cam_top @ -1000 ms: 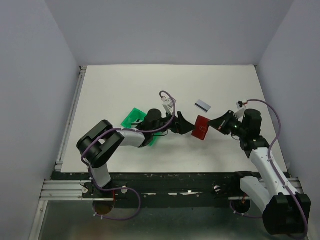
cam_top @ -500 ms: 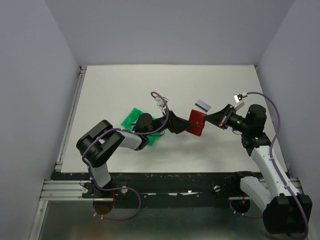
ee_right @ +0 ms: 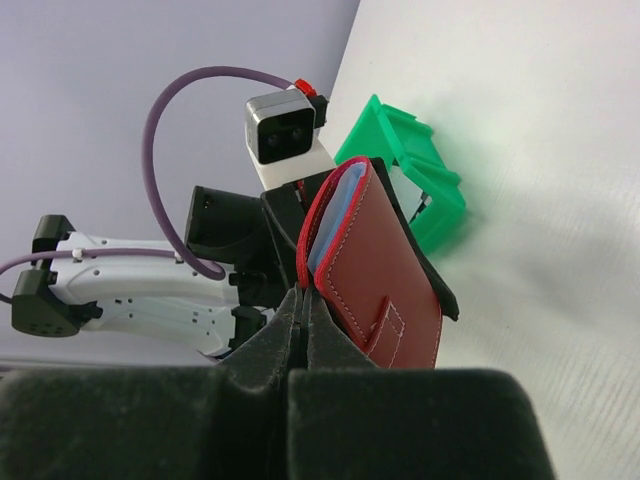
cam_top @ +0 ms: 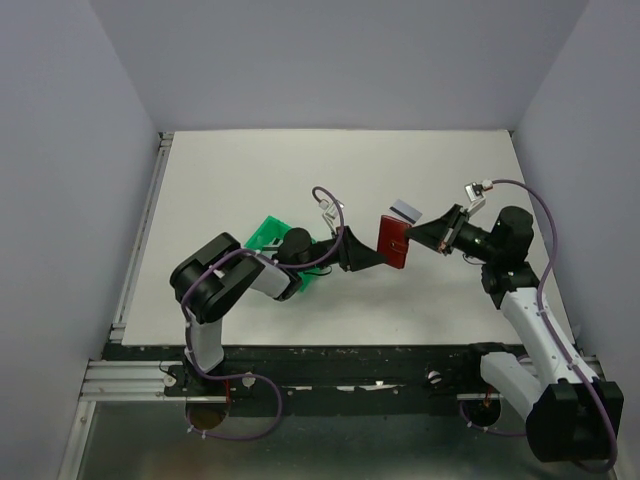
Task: Put the credit cards into the card holder
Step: Pick up the card holder from the center of the board, then open the card holder.
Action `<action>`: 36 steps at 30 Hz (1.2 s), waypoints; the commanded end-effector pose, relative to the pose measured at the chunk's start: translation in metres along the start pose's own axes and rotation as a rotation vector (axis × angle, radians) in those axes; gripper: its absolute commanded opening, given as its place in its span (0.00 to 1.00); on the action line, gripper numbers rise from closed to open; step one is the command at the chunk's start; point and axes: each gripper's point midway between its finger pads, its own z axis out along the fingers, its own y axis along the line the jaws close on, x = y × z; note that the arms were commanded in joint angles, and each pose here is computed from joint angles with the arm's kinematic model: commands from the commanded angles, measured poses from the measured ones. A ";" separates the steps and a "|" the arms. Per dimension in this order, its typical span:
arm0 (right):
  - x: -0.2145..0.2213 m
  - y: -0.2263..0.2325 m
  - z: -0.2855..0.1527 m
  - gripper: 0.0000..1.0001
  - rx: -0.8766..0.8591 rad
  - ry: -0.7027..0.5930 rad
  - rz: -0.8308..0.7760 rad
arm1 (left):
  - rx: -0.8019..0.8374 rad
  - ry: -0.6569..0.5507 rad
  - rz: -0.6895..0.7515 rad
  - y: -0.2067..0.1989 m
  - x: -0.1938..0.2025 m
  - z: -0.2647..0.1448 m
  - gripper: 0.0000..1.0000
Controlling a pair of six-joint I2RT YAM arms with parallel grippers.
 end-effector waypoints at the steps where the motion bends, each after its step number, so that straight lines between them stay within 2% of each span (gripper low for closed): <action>1: 0.006 0.002 -0.001 0.00 -0.037 0.024 -0.001 | 0.268 -0.096 0.179 -0.073 -0.029 -0.004 0.56; 7: 0.007 -0.004 0.001 0.00 -0.027 0.030 0.014 | 0.313 -0.103 0.209 -0.093 -0.034 -0.007 0.55; 16: 0.008 -0.012 0.003 0.00 -0.002 0.036 0.018 | 0.350 -0.108 0.234 -0.112 -0.036 -0.011 0.45; 20: 0.010 -0.016 0.002 0.00 0.013 0.038 0.015 | 0.353 -0.110 0.238 -0.115 -0.037 -0.013 0.35; 23: 0.007 -0.016 0.001 0.01 0.034 0.034 -0.005 | 0.352 -0.106 0.238 -0.116 -0.036 -0.013 0.20; 25: 0.005 -0.015 0.000 0.13 0.053 0.030 -0.040 | 0.337 -0.098 0.237 -0.113 -0.035 -0.013 0.09; 26: 0.004 -0.016 -0.002 0.24 0.077 0.028 -0.051 | 0.324 -0.095 0.238 -0.111 -0.034 -0.013 0.03; 29: -0.004 -0.018 -0.008 0.53 0.156 0.004 -0.118 | 0.266 -0.079 0.256 -0.105 -0.033 -0.014 0.00; 31: -0.007 -0.022 -0.015 0.62 0.221 -0.006 -0.152 | 0.183 -0.071 0.293 -0.097 -0.033 -0.013 0.00; 33: -0.010 -0.023 -0.020 0.66 0.267 -0.011 -0.188 | 0.043 -0.052 0.337 -0.083 -0.033 -0.011 0.00; 36: -0.010 -0.022 -0.023 0.69 0.282 0.003 -0.198 | -0.264 0.003 0.424 -0.052 -0.032 -0.010 0.00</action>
